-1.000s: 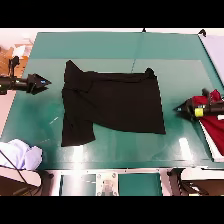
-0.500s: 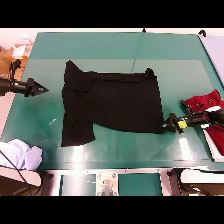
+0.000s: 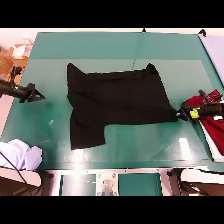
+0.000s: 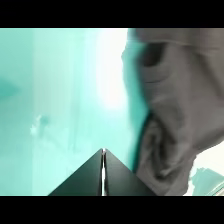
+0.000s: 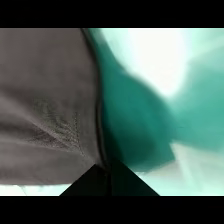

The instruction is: Fold the shirts.

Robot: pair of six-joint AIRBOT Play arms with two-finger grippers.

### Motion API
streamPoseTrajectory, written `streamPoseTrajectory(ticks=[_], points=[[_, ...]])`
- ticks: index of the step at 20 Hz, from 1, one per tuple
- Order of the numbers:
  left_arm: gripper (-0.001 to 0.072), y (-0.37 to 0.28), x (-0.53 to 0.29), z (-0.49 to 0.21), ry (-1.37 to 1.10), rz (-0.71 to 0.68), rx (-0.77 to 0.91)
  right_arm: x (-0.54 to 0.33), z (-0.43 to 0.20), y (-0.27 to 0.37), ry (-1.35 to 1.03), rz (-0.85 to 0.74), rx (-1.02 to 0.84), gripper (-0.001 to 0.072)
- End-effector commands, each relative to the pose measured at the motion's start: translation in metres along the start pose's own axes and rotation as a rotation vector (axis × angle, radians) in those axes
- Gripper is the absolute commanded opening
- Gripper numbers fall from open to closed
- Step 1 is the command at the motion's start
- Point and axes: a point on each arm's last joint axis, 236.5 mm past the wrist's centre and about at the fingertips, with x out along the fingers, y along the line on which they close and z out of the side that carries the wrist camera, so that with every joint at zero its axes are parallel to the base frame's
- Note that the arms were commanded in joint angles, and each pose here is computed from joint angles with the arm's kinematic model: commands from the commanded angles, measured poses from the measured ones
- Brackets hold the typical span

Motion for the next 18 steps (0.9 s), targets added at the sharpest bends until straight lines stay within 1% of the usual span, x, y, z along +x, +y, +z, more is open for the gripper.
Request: streamPoseTrajectory(ticks=[1, 3, 4, 5, 6, 10, 11, 12, 13, 18], points=[[0.0026, -0.004, 0.013, -0.012, 0.071, 0.067, 0.007, -0.004, 0.002, -0.01, -0.026, -0.004, 0.073, 0.0014], [0.0029, -0.027, 0.039, -0.027, 0.145, 0.051, 0.055, 0.002, -0.006, -0.011, -0.004, -0.005, 0.068, 0.0014], [0.0143, -0.037, 0.053, -0.039, 0.189, 0.045, 0.088, 0.003, -0.008, -0.012, 0.001, -0.004, 0.057, 0.0014], [0.0399, -0.044, 0.07, -0.051, 0.229, 0.043, 0.103, 0.004, -0.009, -0.012, 0.003, -0.004, 0.047, 0.0013], [0.0418, -0.048, 0.084, -0.06, 0.251, 0.049, 0.119, 0.004, -0.008, -0.012, 0.003, -0.004, 0.047, 0.0014], [0.0421, -0.061, 0.12, -0.057, 0.205, 0.081, 0.191, 0.004, -0.009, -0.011, 0.004, -0.004, 0.045, 0.0013], [0.0394, -0.065, 0.125, -0.055, 0.191, 0.084, 0.207, 0.004, -0.009, -0.011, 0.004, -0.004, 0.043, 0.0013], [0.0267, -0.069, 0.128, -0.053, 0.185, 0.086, 0.221, 0.004, -0.009, -0.011, 0.004, -0.003, 0.03, 0.0013], [0.0254, -0.073, 0.131, -0.054, 0.186, 0.083, 0.23, 0.004, -0.009, -0.011, 0.004, -0.003, 0.026, 0.0013], [0.0254, -0.089, 0.144, -0.066, 0.224, 0.075, 0.301, 0.004, -0.008, -0.011, 0.002, -0.001, 0.02, 0.0013]])
